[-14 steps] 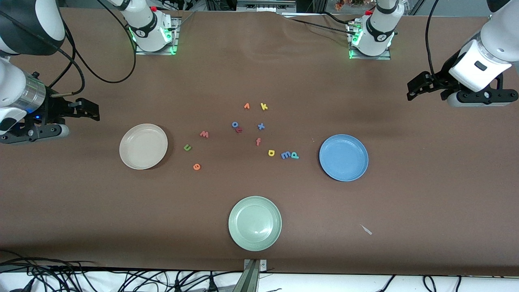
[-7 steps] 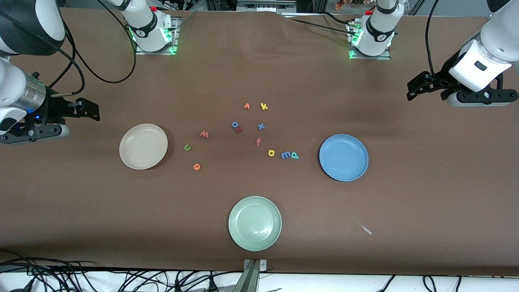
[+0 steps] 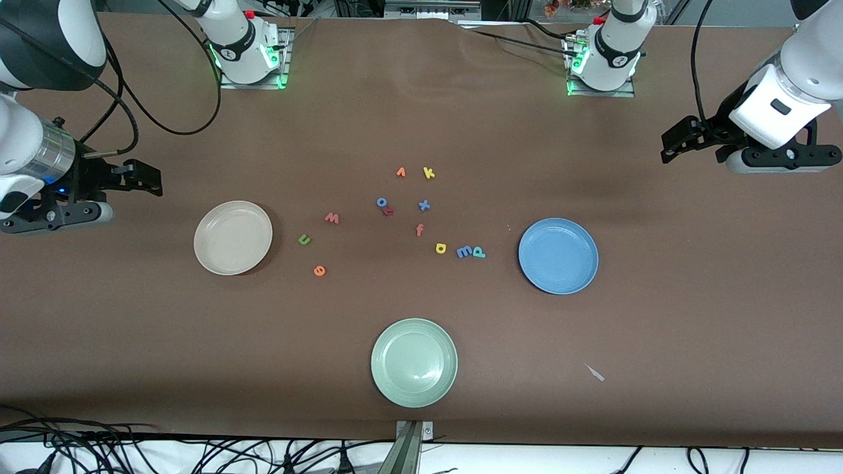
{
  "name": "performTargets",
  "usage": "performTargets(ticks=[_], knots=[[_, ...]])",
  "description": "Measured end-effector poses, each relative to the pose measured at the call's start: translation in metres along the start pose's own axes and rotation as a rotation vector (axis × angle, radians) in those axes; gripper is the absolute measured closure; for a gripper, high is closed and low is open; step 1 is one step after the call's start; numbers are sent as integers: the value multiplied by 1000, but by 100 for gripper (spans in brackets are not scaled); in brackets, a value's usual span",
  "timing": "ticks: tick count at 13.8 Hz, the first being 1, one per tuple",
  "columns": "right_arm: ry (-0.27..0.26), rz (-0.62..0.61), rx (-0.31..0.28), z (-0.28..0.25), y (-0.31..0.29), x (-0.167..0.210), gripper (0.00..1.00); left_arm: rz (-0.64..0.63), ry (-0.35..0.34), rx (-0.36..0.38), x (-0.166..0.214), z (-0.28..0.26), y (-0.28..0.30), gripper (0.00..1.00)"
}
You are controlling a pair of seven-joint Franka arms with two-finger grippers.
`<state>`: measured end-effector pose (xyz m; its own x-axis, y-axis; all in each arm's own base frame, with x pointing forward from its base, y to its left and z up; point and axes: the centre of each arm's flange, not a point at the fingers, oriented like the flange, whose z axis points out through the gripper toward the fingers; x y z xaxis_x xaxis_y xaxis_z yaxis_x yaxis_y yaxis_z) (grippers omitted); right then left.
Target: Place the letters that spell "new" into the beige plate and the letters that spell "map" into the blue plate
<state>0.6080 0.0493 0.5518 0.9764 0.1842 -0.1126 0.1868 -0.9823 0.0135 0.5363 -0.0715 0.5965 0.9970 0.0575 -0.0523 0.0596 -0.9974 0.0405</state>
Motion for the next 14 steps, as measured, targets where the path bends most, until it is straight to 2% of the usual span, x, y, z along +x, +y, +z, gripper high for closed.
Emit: performTargets(ticks=[10, 14], knots=[[-1, 3, 0, 1, 2, 0, 0, 0, -5, 0, 1, 3, 0, 0], [-12, -1, 3, 8, -1, 1, 0, 39, -51, 9, 5, 22, 21, 0]])
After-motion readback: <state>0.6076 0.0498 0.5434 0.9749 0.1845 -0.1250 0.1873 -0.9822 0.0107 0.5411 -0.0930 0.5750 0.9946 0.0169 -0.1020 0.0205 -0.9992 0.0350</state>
